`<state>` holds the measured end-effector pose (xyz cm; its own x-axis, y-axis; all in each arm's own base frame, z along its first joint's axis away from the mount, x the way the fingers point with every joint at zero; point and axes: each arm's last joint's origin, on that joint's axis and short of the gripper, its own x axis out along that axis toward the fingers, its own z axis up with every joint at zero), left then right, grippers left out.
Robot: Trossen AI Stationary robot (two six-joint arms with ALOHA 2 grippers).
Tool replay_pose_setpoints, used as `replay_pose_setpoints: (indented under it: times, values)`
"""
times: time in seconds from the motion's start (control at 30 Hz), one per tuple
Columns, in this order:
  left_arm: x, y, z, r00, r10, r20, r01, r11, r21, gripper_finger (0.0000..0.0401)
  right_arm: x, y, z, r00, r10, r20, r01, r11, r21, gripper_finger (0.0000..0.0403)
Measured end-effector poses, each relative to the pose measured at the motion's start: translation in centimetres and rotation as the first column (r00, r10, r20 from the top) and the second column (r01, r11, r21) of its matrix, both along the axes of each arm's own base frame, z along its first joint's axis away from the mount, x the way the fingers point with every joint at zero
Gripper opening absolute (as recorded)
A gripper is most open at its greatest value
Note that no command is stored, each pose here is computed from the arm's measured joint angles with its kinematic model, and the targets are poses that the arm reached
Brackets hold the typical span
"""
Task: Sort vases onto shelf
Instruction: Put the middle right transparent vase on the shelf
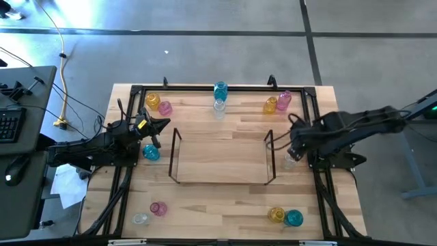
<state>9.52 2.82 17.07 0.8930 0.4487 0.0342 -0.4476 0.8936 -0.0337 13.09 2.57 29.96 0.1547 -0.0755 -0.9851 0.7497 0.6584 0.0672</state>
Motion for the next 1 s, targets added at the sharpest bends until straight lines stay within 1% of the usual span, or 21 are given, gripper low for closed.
replay_pose_setpoints:
  times: [0.1, 0.17, 0.3, 0.47, 0.6, 0.8, 1.0]
  values:
    - [0.0, 0.0, 0.0, 1.0, 0.002, 0.001, -0.002, 1.0, 0.0, 0.0, -0.1, 0.4, -1.9, 0.998, -0.024, -0.055, 0.027, 0.999, 0.043, 0.0256]
    - [0.0, 0.0, 0.0, 1.0, 0.01, 0.001, -0.01, 1.0, -0.001, 0.0, -0.1, 0.6, -3.0, 0.997, -0.008, -0.076, 0.012, 0.999, 0.052, 0.0259]
    - [0.0, 0.1, 0.0, 1.0, 0.026, 0.001, -0.026, 1.0, -0.001, 0.0, 0.1, 0.9, -5.0, 0.996, 0.048, -0.076, -0.043, 0.996, 0.072, 0.0259]
    - [0.0, 0.1, 0.0, 1.0, 0.025, 0.006, -0.025, 1.0, -0.01, 0.0, 0.3, 1.0, -6.7, 0.995, 0.079, -0.069, -0.073, 0.994, 0.086, 0.0259]
    - [0.0, 0.1, 0.0, 1.0, 0.025, 0.008, -0.025, 1.0, -0.015, 0.0, 0.5, 1.1, -7.4, 0.994, 0.101, -0.049, -0.097, 0.991, 0.088, 0.0259]
    - [0.0, 0.1, 0.0, 1.0, 0.025, 0.008, -0.025, 1.0, -0.015, 0.0, 0.7, 1.1, -7.6, 0.992, 0.12, -0.028, -0.117, 0.989, 0.087, 0.0259]
    - [0.0, 0.1, 0.0, 1.0, 0.025, 0.008, -0.025, 1.0, -0.015, 0.0, 1.0, 1.2, -7.9, 0.99, 0.132, -0.053, -0.127, 0.989, 0.08, 0.0259]
